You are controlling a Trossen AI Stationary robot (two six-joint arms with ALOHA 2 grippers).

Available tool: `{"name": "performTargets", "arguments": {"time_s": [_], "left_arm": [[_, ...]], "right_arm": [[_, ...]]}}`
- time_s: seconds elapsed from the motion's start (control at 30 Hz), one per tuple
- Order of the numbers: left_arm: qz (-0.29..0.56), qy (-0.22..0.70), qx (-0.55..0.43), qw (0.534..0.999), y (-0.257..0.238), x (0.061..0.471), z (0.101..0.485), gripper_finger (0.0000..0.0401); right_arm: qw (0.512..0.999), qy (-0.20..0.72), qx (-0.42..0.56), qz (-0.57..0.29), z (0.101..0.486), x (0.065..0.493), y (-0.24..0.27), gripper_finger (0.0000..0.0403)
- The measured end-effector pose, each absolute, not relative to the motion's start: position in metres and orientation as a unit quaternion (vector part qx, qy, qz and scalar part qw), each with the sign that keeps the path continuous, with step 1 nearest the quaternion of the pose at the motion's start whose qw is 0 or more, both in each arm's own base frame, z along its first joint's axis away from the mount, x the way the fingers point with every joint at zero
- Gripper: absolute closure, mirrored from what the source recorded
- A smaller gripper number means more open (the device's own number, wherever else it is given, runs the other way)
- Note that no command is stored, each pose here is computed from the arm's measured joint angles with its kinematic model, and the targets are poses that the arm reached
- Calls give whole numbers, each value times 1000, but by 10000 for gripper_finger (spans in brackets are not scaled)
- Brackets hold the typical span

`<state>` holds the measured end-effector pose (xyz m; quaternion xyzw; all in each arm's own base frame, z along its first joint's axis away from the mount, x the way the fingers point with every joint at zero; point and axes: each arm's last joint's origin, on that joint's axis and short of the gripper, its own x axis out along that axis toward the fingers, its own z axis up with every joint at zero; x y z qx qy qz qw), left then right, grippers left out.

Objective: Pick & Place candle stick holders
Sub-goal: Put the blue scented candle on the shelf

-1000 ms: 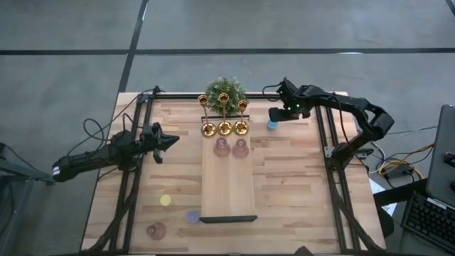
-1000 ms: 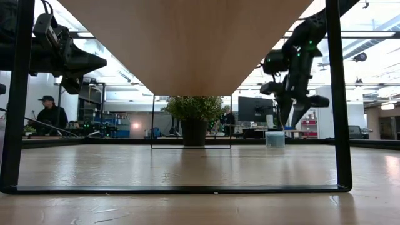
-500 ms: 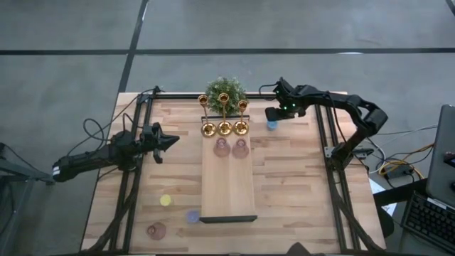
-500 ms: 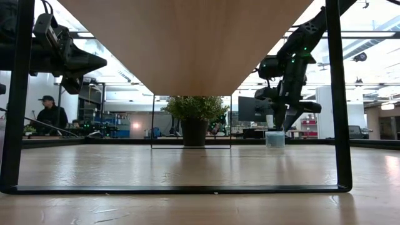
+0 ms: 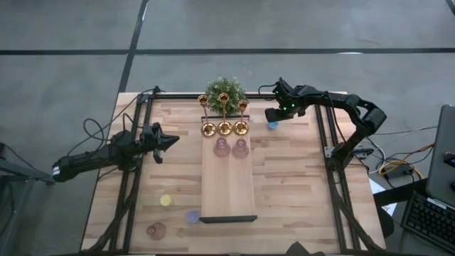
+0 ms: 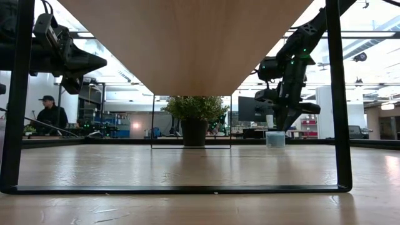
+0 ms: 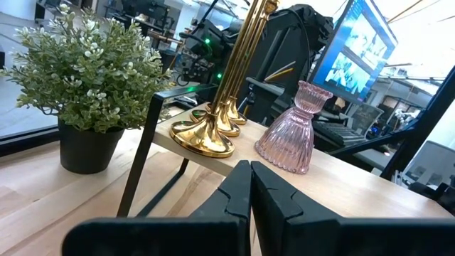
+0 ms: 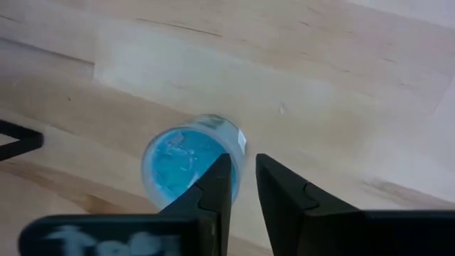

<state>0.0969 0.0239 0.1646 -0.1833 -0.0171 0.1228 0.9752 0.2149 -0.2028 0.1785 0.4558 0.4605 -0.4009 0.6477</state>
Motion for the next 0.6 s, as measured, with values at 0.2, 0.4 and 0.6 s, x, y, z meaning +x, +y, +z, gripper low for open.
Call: {"name": "performTargets", "arguments": {"time_s": [0.2,0.4,0.6], "left_arm": [[123,-17,-183,975,24,97,165,391],[123,-17,-183,975,24,97,165,391],[123,-17,-183,975,24,97,165,391]], "right_arm": [[652,462,449,-401,178,215,-203,350],[658,467,439,-394,177,215,-203,372],[662,468,434,-393,177,215,-203,394]]}}
